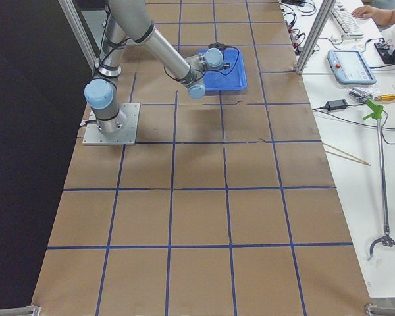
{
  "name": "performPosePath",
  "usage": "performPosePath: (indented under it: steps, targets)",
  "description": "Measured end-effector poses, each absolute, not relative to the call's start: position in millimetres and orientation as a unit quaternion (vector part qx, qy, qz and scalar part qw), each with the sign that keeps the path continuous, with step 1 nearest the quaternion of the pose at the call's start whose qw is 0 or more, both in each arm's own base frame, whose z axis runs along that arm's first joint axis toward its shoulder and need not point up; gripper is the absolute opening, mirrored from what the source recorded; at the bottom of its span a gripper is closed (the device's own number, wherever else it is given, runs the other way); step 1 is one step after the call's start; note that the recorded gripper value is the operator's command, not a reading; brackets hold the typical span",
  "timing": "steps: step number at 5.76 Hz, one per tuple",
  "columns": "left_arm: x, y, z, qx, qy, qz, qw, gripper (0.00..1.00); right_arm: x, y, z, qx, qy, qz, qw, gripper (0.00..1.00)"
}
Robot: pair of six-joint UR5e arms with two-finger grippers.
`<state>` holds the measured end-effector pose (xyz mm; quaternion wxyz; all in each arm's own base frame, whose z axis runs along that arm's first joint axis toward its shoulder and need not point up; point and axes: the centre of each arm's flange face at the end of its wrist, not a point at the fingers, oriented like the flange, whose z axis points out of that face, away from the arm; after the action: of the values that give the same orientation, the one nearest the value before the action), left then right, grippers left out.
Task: Assemble white blocks and place on blue tray
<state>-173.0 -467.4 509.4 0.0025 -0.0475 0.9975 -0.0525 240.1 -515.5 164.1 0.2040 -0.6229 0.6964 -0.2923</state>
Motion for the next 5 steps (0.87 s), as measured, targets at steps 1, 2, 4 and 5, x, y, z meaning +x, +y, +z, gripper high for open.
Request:
performPosePath:
  steps: [1,2,4,5]
  targets:
    - [-172.9,-467.5,509.4,-0.048,0.997,-0.052,0.002,0.99,238.5,-510.1,158.3,-0.622,0.698,-0.289,0.207,0.22]
    - [-172.9,-467.6,509.9,-0.048,0.997,-0.053,0.002,0.99,238.3,-507.4,153.5,-0.621,0.699,-0.286,0.209,0.22]
    - [-173.0,-467.7,510.8,-0.048,0.997,-0.054,0.001,0.99,238.2,-506.1,150.1,-0.621,0.7,-0.283,0.211,0.23]
    - [-173.0,-467.7,510.9,-0.048,0.997,-0.054,0.001,0.99,238.7,-505.7,150.1,-0.621,0.699,-0.283,0.212,0.23]
